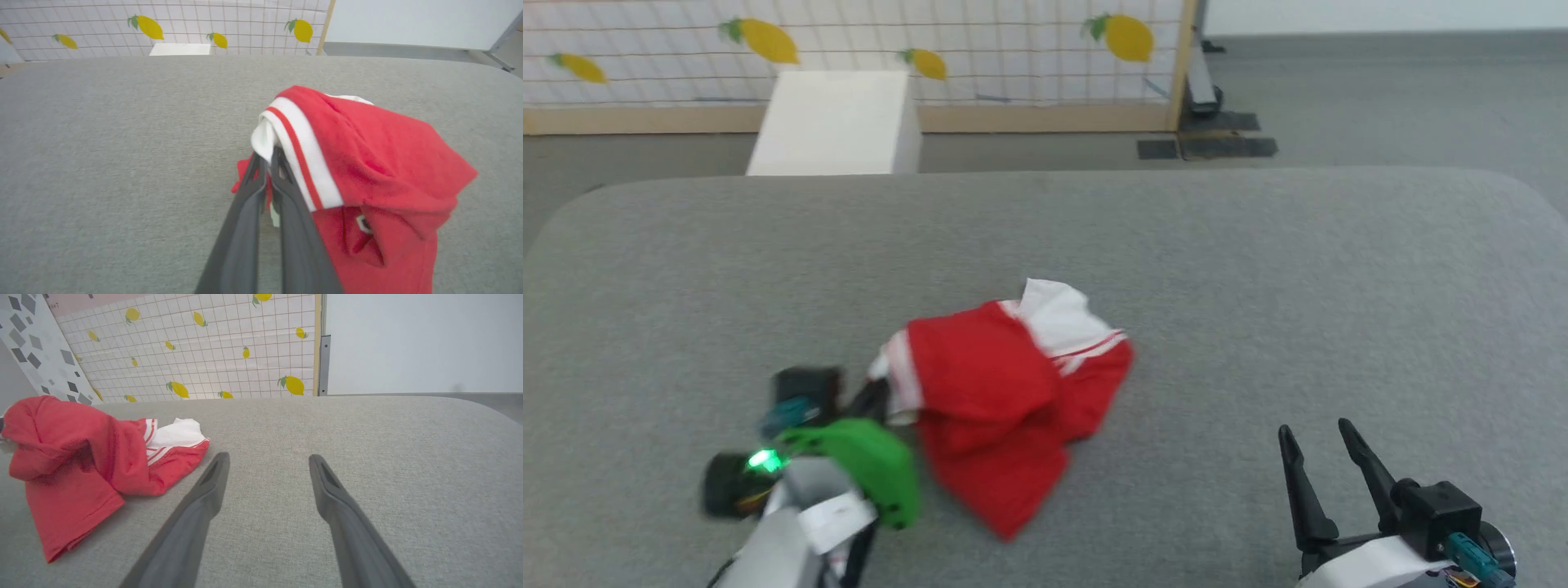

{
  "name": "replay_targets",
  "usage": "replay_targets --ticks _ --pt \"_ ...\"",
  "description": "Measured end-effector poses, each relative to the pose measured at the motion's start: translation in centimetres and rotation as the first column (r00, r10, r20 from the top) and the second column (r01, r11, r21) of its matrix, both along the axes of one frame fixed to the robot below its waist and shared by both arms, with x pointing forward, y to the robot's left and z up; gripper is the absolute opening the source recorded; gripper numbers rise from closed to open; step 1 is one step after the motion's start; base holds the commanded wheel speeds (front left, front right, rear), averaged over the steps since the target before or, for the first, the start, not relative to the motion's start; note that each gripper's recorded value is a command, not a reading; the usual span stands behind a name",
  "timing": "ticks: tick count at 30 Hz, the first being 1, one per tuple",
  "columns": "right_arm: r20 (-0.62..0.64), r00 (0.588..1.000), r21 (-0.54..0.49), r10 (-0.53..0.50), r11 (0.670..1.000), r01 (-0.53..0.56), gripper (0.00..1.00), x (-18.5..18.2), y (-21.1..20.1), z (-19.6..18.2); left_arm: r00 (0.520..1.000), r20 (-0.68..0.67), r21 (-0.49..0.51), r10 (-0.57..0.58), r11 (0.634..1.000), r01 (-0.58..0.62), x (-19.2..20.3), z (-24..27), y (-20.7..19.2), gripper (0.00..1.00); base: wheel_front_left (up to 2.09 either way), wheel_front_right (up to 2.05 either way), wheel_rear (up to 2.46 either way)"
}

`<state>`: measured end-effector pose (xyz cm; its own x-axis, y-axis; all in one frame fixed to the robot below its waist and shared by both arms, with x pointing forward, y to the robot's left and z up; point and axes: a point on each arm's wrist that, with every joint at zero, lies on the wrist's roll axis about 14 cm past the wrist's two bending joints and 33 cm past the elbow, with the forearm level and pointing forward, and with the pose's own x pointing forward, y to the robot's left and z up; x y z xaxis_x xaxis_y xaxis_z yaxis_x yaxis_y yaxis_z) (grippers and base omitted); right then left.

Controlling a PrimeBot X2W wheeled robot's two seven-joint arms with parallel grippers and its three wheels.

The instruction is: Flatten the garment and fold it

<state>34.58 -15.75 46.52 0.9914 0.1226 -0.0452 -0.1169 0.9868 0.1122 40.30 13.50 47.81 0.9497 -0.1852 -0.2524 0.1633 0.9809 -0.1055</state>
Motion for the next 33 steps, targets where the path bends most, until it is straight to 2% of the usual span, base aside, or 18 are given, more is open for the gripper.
replay_targets --ticks 3,6,7,8,13,16,18,23,28,33 --pt "0.004 1.0 0.001 0.028 1.0 -0.028 1.0 0.3 0.9 0.1 0.991 -0.057 0.003 0.125 0.992 -0.125 -1.6 -1.8 3.9 0.0 0.0 0.0 0.0" --pt "-0.002 0.999 0.002 0.051 0.999 -0.051 1.0 0.5 1.6 -0.1 0.971 -0.169 0.02 0.166 0.986 -0.165 -4.0 -5.2 5.4 0.0 0.0 0.0 0.0" --pt "-0.008 0.998 0.002 0.056 0.998 -0.056 1.0 0.6 1.8 -0.3 0.963 -0.205 0.026 0.175 0.985 -0.173 -4.6 -6.2 5.7 0.37 0.0 0.0 0.0" --pt "-0.011 0.998 0.002 0.059 0.998 -0.059 1.0 0.6 1.8 -0.4 0.957 -0.229 0.03 0.18 0.984 -0.178 -5.1 -7.0 5.8 1.0 0.0 0.0 0.0" --pt "-0.029 0.997 0.002 0.067 0.998 -0.067 1.0 0.8 2.1 -0.9 0.957 -0.201 0.026 0.208 0.978 -0.207 -5.5 -7.5 6.0 1.0 0.0 0.0 0.0" --pt "-0.031 0.997 0.001 0.071 0.997 -0.071 1.0 1.0 2.2 -1.0 0.97 -0.085 0.009 0.23 0.973 -0.23 -4.8 -5.7 6.3 1.0 0.0 0.0 0.0" --pt "-0.026 0.997 -0.001 0.076 0.997 -0.076 1.0 1.1 2.3 -0.8 0.971 0.038 0.004 0.235 0.972 -0.235 -4.2 -3.6 6.4 1.0 0.0 0.0 0.0" --pt "-0.006 0.995 -0.004 0.104 0.995 -0.104 1.0 1.5 3.2 -0.2 0.95 0.228 0.004 0.213 0.975 -0.22 -3.9 0.3 6.2 1.0 0.0 0.0 0.0" --pt "-0.005 0.977 -0.021 0.211 0.977 -0.212 1.0 2.8 6.7 0.8 0.913 0.374 0.054 0.161 0.979 -0.195 -4.6 4.4 5.2 1.0 0.0 0.0 0.0" --pt "-0.099 0.925 -0.078 0.366 0.924 -0.374 1.0 5.1 10.6 1.1 0.922 0.366 0.115 0.126 0.977 -0.18 -6.4 3.6 4.6 1.0 0.0 0.0 0.0"
